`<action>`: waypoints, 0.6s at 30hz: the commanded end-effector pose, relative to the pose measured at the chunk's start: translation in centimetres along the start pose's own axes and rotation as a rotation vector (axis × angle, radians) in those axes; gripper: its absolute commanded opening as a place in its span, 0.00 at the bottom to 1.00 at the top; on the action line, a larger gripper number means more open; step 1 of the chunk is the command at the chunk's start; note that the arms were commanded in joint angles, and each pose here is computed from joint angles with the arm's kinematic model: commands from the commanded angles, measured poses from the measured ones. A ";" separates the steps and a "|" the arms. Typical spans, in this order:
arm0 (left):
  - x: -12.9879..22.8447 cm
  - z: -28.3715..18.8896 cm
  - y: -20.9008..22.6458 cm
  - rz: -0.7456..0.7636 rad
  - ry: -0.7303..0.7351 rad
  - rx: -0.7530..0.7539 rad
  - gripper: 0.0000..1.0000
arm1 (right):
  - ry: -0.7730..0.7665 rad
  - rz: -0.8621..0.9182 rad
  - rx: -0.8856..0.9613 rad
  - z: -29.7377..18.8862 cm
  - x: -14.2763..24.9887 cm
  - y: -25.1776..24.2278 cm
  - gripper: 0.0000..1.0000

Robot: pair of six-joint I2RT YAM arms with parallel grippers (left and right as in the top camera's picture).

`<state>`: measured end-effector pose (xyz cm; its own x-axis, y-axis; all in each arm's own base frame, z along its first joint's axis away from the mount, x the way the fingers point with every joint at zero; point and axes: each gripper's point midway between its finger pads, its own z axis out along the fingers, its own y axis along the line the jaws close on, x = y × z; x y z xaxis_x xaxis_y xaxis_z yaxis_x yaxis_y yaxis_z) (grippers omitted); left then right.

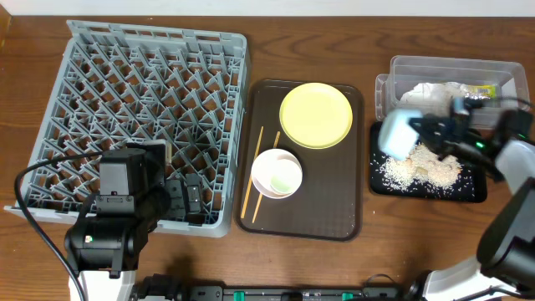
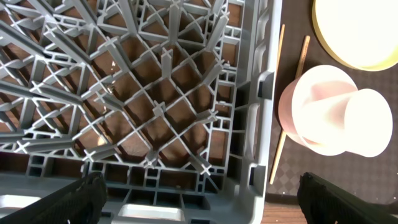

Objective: Sort waste into correct bins and load items into the dishwasher
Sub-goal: 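Move the bowl over the black tray and tip out the rice, then place the empty blue bowl onto the yellow plate with the right gripper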

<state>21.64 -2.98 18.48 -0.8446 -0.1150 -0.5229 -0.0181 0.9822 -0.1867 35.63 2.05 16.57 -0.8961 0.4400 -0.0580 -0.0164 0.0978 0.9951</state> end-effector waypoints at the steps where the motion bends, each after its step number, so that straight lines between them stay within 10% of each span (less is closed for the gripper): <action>1: -0.5 -0.5 -0.3 -0.004 -0.017 0.010 0.98 | 0.078 -0.206 0.200 4.1 0.5 1.3 0.01; 18: -0.5 -0.5 -0.3 -0.004 -0.017 0.010 0.98 | 0.215 -1.089 0.957 19.3 3.9 -4.8 0.01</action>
<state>21.63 -2.98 18.47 -0.8448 -0.1150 -0.5226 -0.0182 0.9822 -0.1867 39.95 20.22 11.87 -0.7402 -0.2323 -0.6310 -0.4830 0.8366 0.2586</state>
